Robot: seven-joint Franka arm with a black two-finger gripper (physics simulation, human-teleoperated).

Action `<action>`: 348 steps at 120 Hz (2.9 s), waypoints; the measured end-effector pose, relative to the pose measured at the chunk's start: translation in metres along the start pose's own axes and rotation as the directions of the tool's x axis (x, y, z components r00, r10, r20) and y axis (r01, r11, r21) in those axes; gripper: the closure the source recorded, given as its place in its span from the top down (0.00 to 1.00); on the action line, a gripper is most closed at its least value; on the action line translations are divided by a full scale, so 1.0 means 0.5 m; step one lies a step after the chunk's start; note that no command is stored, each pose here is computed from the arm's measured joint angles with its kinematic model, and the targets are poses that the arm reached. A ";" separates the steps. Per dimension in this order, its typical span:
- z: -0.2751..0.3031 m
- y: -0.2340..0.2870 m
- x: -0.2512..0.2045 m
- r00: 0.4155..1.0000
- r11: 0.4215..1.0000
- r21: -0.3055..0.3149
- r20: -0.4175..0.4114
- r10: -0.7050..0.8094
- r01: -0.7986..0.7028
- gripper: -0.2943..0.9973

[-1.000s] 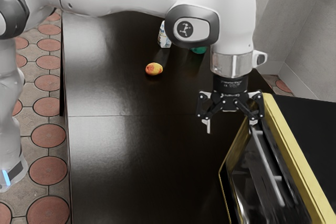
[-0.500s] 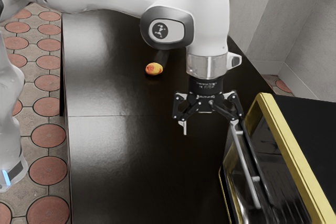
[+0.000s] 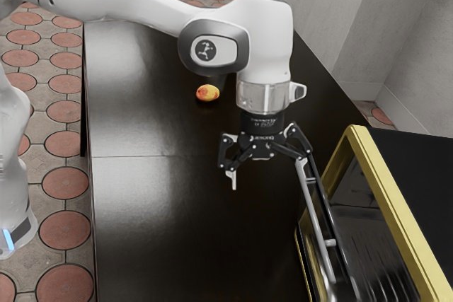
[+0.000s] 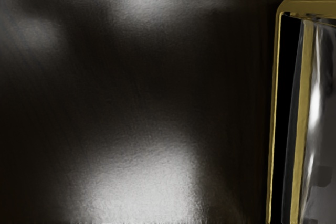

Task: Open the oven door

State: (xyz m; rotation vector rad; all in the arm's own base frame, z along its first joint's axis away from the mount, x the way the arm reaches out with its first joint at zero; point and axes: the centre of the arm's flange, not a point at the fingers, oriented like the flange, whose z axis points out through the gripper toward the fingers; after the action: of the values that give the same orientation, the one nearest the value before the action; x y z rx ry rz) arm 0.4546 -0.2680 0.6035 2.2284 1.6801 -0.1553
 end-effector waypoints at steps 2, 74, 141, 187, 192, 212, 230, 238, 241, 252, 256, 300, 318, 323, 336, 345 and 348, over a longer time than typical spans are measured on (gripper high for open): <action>0.002 -0.001 0.000 1.000 1.000 0.001 0.001 0.000 0.000 0.77; 0.033 -0.072 -0.006 1.000 1.000 -0.005 0.005 -0.022 0.022 0.77; 0.087 -0.199 -0.018 0.997 0.998 -0.008 -0.019 -0.069 0.069 0.77; -0.336 -0.029 0.344 0.898 0.878 -0.230 -0.033 -0.439 0.421 0.77; -0.328 -0.026 0.406 0.855 0.848 -0.185 -0.061 -0.514 0.497 0.77; -0.269 -0.067 0.497 0.694 0.711 -0.073 -0.167 -0.700 0.699 0.77; -0.237 -0.089 0.519 0.581 0.602 -0.040 -0.219 -0.784 0.798 0.77; -0.238 -0.095 0.524 0.538 0.561 -0.045 -0.229 -0.811 0.827 0.77; -0.237 -0.097 0.526 0.524 0.547 -0.046 -0.232 -0.820 0.836 0.77; -0.238 -0.102 0.535 0.469 0.494 -0.054 -0.238 -0.850 0.868 0.77; -0.237 -0.103 0.538 0.451 0.476 -0.056 -0.240 -0.860 0.878 0.77; -0.225 -0.111 0.548 0.314 0.342 -0.076 -0.249 -0.916 0.937 0.77; -0.221 -0.112 0.548 0.279 0.308 -0.083 -0.249 -0.927 0.948 0.77; -0.220 -0.113 0.549 0.271 0.299 -0.085 -0.249 -0.930 0.950 0.77; -0.221 -0.114 0.548 0.252 0.281 -0.090 -0.245 -0.936 0.955 0.77; -0.220 -0.115 0.548 0.241 0.270 -0.092 -0.245 -0.939 0.958 0.77; -0.221 -0.116 0.548 0.238 0.267 -0.093 -0.244 -0.940 0.959 0.77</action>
State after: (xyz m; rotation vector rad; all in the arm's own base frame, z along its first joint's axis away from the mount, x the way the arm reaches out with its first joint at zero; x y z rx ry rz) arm 0.4669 0.0323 0.6152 0.8572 3.0181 -0.2213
